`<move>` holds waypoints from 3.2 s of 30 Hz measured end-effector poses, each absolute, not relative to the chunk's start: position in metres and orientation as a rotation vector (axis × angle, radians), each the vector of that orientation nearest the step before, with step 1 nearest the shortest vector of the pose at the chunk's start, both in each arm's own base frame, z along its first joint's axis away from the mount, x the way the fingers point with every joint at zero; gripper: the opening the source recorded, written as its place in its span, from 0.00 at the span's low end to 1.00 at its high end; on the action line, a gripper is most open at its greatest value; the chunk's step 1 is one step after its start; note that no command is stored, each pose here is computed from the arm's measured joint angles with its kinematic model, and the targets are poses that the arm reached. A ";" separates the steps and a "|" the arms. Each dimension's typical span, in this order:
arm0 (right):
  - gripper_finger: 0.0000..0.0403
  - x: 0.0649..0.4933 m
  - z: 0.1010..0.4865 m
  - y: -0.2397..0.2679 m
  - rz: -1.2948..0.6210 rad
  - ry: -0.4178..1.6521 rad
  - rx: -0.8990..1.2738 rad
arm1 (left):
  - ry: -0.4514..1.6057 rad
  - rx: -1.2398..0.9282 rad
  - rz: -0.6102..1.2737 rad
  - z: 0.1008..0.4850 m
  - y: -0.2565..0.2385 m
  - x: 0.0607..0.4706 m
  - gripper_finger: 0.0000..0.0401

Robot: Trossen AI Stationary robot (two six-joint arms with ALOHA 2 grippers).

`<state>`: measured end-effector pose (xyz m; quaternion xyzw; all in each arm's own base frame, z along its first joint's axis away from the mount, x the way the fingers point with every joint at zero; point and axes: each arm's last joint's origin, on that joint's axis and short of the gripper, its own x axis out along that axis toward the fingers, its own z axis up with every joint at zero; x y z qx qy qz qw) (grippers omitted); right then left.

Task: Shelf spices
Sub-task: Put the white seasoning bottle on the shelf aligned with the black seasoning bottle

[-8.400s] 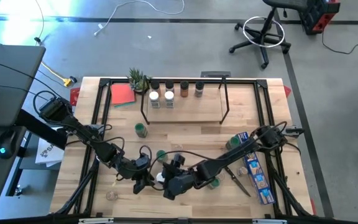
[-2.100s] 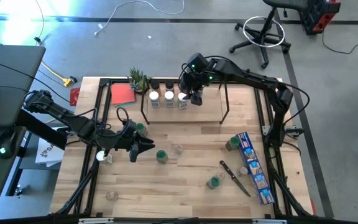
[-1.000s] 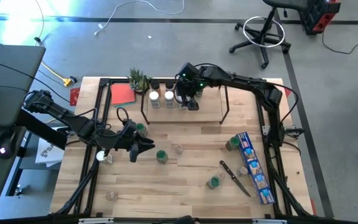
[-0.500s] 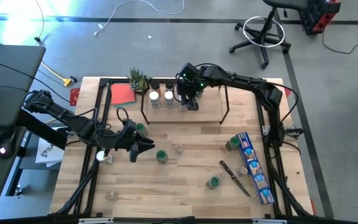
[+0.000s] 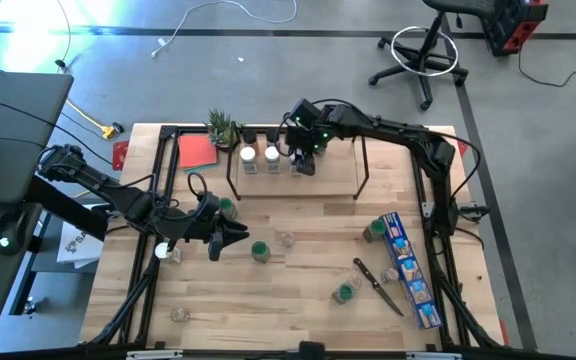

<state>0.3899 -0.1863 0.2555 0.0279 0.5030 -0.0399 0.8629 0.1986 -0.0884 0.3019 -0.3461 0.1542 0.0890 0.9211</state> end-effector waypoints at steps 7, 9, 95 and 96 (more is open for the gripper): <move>0.51 0.390 0.256 -0.187 -0.100 1.060 0.051 | 0.317 -0.711 0.183 0.302 -0.088 0.199 0.34; 0.53 0.390 0.256 -0.187 -0.102 1.060 0.049 | 0.317 -0.711 0.183 0.302 -0.088 0.199 0.34; 0.72 0.417 0.416 -0.053 0.096 0.689 -0.161 | 1.608 -0.619 0.332 0.318 -0.078 0.142 0.15; 0.72 0.417 0.416 -0.053 0.093 0.689 -0.161 | 1.627 -0.627 0.326 0.316 -0.077 0.141 0.18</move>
